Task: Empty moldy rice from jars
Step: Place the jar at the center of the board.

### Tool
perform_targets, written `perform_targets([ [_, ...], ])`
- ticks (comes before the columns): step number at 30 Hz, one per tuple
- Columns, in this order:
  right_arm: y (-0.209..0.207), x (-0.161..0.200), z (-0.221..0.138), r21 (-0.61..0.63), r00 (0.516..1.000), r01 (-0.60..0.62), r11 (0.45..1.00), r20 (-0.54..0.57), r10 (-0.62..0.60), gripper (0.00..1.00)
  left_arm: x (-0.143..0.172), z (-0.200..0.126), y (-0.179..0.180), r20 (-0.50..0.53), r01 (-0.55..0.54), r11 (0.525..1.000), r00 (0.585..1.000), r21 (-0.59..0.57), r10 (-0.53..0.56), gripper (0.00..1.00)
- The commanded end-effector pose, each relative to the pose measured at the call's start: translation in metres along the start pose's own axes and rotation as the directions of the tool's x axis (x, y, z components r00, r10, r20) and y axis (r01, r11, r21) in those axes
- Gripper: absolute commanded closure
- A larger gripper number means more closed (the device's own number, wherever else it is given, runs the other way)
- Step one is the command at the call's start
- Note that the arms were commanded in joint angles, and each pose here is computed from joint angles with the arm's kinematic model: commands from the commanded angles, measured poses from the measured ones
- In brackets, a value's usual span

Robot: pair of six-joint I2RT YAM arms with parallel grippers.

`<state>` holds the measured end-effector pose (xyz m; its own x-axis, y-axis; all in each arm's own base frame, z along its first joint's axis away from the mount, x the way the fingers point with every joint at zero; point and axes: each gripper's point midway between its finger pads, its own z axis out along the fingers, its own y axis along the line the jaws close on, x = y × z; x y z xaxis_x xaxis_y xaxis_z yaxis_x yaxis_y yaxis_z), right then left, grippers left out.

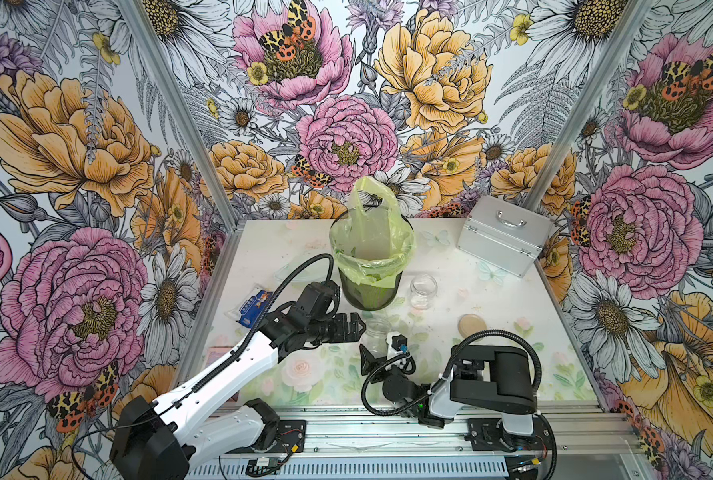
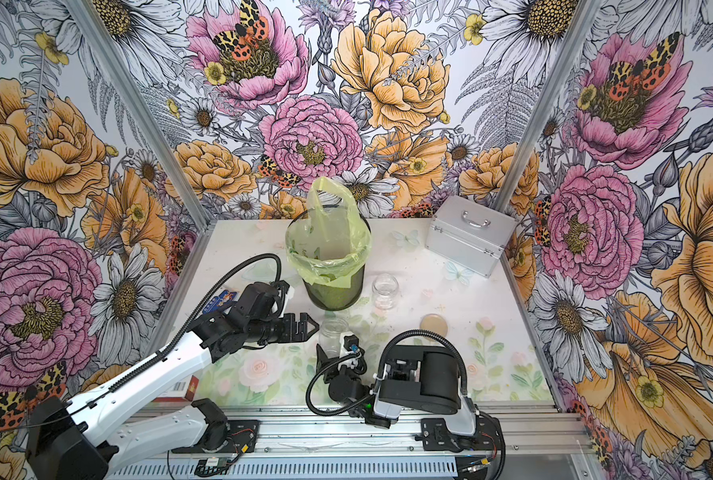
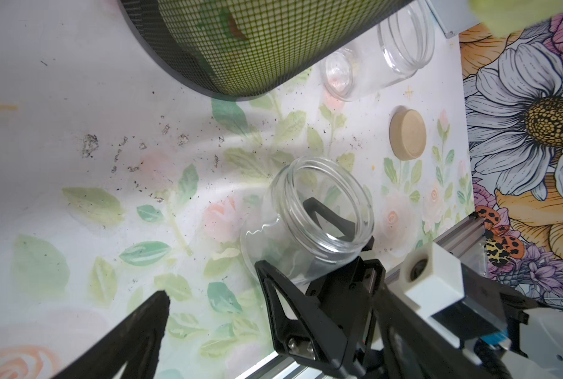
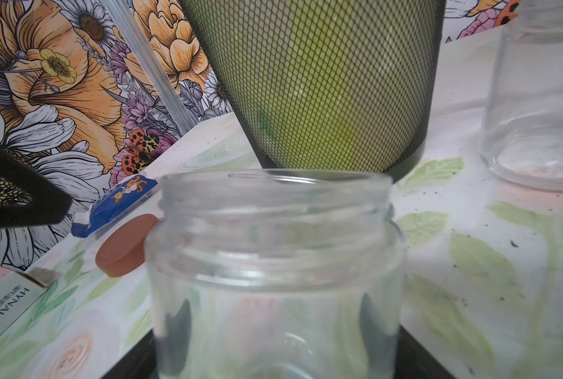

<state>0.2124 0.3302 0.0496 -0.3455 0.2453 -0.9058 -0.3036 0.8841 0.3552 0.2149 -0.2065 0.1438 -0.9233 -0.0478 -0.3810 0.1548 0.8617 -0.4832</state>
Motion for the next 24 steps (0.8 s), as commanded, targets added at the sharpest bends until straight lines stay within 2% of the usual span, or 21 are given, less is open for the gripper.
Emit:
perform_targets([
  [1,-0.041,0.085,-0.014,-0.008,0.931,0.224,0.975,-0.293,-0.216,0.9,-0.013,0.01,-0.008,0.031,0.0,1.0,1.0,0.024,-0.001,0.01],
  [12,-0.041,0.089,-0.013,-0.007,0.929,0.227,0.974,-0.3,-0.218,0.91,-0.013,0.038,-0.003,0.0,-0.002,1.0,1.0,0.021,0.002,0.01],
  [19,-0.042,0.089,-0.014,-0.003,0.93,0.225,0.974,-0.299,-0.215,0.91,0.006,0.048,0.009,-0.053,-0.007,1.0,0.999,0.001,0.007,0.01],
  [24,-0.04,0.086,-0.015,-0.006,0.927,0.232,0.973,-0.303,-0.223,0.84,0.019,0.043,0.023,-0.055,0.012,1.0,0.998,-0.003,-0.012,0.01],
])
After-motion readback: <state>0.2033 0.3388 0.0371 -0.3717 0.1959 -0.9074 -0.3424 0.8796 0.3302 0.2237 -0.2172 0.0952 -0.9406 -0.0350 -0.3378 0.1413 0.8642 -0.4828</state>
